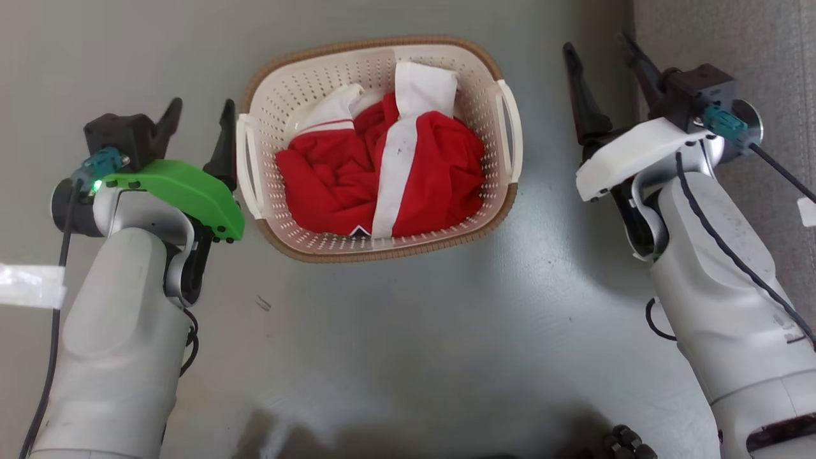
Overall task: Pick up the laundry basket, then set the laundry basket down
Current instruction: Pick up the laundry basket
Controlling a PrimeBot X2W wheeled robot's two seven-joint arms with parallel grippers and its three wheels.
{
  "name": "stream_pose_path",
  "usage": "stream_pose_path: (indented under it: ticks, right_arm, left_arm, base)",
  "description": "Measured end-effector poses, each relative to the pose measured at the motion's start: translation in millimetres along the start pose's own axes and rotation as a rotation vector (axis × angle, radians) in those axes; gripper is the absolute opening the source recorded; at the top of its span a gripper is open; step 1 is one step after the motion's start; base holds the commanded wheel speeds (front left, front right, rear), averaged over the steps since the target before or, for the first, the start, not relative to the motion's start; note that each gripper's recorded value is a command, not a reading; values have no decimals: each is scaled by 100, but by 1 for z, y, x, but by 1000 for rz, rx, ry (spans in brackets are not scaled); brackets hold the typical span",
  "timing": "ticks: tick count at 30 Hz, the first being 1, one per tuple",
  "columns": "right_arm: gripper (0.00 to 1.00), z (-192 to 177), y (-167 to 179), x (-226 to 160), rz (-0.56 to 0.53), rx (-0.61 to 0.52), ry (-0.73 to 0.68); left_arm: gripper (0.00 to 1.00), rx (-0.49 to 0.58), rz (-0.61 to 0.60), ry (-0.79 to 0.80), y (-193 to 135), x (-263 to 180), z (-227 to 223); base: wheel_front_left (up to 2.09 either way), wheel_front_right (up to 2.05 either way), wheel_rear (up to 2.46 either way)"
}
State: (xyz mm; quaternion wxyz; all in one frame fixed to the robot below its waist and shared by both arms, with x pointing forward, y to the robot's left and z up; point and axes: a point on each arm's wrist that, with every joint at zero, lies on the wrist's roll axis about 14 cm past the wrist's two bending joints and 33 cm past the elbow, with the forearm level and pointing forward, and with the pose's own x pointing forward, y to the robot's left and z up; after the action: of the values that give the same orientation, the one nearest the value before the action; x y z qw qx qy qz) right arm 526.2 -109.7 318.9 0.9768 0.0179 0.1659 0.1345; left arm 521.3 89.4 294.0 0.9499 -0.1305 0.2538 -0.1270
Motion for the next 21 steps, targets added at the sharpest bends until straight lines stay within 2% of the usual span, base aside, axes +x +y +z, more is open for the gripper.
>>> stream_pose_path:
  ticks: [12,21]
  right_arm:
    - [100,-61,5,6,29,12,168]
    - [100,-95,6,11,55,9,254]
  left_arm:
    - [100,-43,21,218,15,13,-71]
    - [100,-61,27,309,23,26,-106]
  base:
    - [0,0,0]
    - [0,0,0]
